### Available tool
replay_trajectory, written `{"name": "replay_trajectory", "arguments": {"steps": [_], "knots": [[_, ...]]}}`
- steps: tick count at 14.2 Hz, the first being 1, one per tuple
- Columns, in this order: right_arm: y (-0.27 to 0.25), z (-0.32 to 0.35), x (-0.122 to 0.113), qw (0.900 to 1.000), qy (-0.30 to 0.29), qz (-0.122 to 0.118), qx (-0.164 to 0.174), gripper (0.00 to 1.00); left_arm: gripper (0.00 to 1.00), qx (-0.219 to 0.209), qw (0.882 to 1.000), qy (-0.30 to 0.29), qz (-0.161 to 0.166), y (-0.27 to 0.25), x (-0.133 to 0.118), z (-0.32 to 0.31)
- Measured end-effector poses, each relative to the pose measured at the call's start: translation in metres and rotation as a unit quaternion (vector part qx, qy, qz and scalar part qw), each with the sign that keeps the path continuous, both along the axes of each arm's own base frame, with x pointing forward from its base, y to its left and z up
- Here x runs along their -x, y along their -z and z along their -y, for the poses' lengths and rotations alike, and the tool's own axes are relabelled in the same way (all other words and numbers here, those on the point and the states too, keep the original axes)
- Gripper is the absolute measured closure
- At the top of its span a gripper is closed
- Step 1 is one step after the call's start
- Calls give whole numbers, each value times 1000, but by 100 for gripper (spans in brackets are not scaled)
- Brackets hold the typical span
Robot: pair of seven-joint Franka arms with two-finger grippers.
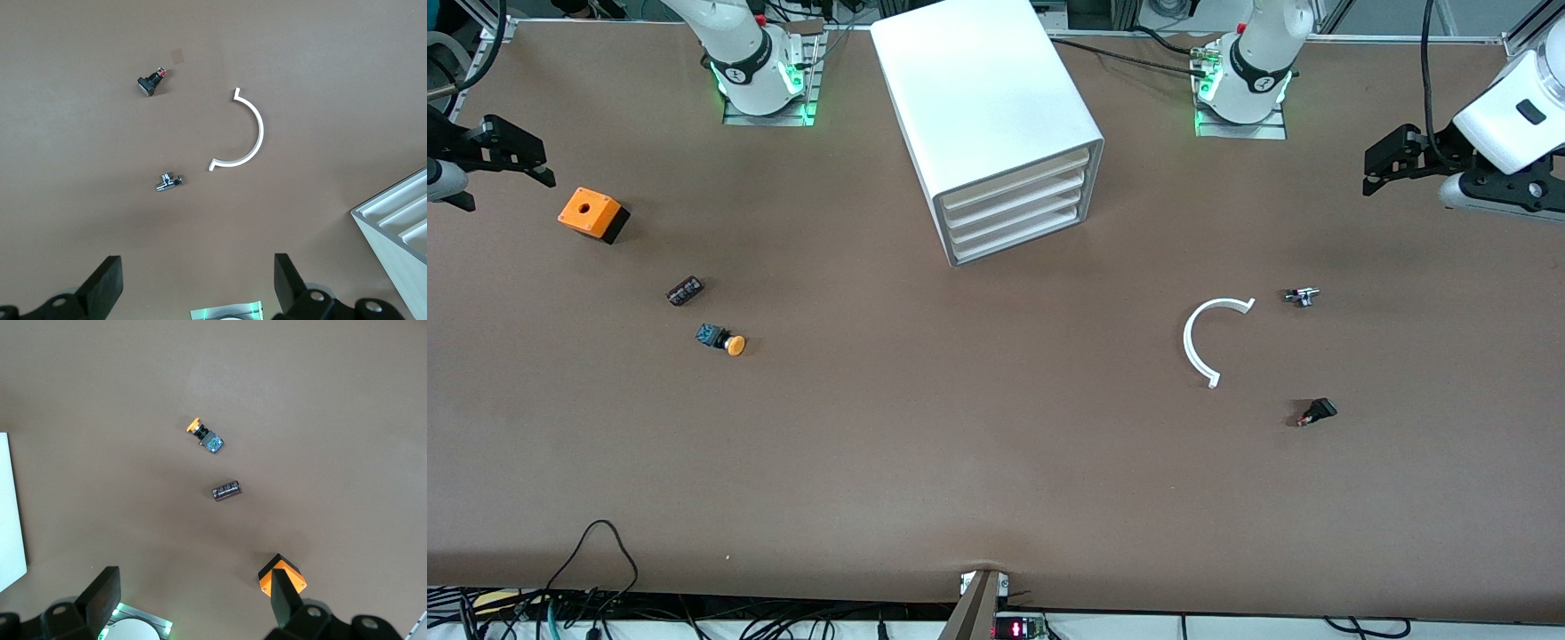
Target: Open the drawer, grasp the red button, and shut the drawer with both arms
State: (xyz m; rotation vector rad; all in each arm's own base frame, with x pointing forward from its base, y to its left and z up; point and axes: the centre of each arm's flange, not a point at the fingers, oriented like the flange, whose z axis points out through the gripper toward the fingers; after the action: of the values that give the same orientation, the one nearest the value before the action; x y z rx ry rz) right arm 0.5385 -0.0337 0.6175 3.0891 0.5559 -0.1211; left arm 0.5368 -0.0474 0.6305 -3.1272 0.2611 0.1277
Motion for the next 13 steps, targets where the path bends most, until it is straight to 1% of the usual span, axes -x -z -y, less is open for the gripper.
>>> {"name": "replay_trajectory", "arguments": {"steps": [8,10,11,12,13], "knots": [[0,0,0,1000,0,0,0,0,0,0,1000,0,-7,4,-1,1],[0,0,0,1000,0,0,0,0,0,1,1000,2,-16,8,-1,2],[0,0,0,1000,0,0,0,0,0,7,1000,3,-25,12,-1,4],[0,-1,0,1000,-1,1,0,0,0,27,999,4,-34,17,-2,9],[-1,-1,0,1000,-1,2,0,0,0,56,997,4,-46,24,-5,15]]}}
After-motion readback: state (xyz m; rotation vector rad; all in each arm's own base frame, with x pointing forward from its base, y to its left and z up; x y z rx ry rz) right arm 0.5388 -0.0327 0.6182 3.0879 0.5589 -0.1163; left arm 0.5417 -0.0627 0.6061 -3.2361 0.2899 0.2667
